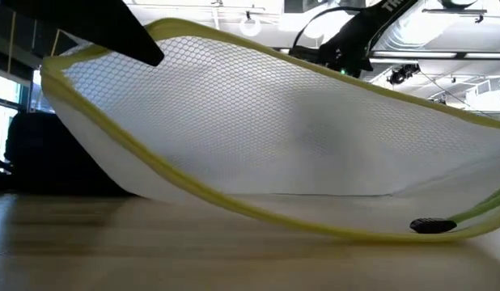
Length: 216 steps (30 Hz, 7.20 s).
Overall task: Unpack backpack
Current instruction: Put the white medicine organizer into the yellow zip bag
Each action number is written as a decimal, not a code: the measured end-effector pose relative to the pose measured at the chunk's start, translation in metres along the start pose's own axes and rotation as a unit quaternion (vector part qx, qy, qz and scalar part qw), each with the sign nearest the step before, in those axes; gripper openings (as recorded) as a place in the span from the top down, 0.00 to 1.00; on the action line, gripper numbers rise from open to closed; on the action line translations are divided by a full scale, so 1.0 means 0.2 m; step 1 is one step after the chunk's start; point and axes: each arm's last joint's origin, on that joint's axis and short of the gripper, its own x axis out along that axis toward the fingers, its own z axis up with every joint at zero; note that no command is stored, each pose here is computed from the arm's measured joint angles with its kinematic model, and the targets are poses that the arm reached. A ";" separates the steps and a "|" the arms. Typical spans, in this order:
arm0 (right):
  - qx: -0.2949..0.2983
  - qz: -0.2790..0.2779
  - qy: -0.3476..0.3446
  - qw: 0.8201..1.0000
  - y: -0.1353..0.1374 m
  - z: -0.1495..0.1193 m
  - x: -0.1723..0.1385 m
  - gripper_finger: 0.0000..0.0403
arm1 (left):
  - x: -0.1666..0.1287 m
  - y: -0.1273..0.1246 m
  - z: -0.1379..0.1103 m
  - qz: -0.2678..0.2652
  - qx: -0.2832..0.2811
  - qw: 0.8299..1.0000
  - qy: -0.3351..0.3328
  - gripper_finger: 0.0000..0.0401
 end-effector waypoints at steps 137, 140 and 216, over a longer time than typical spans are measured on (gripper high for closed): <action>-0.225 0.433 -0.093 0.868 0.54 -0.91 -0.97 0.51 | 0.17 0.14 0.22 0.024 -0.137 0.986 0.097 1.00; -0.231 0.388 -0.038 0.891 0.58 -0.98 -0.87 0.51 | 0.17 0.14 0.22 0.023 -0.137 0.986 0.097 1.00; -0.088 0.184 0.051 0.978 0.44 -0.94 -0.76 0.51 | 0.38 0.34 0.23 0.126 -0.082 0.979 0.140 0.93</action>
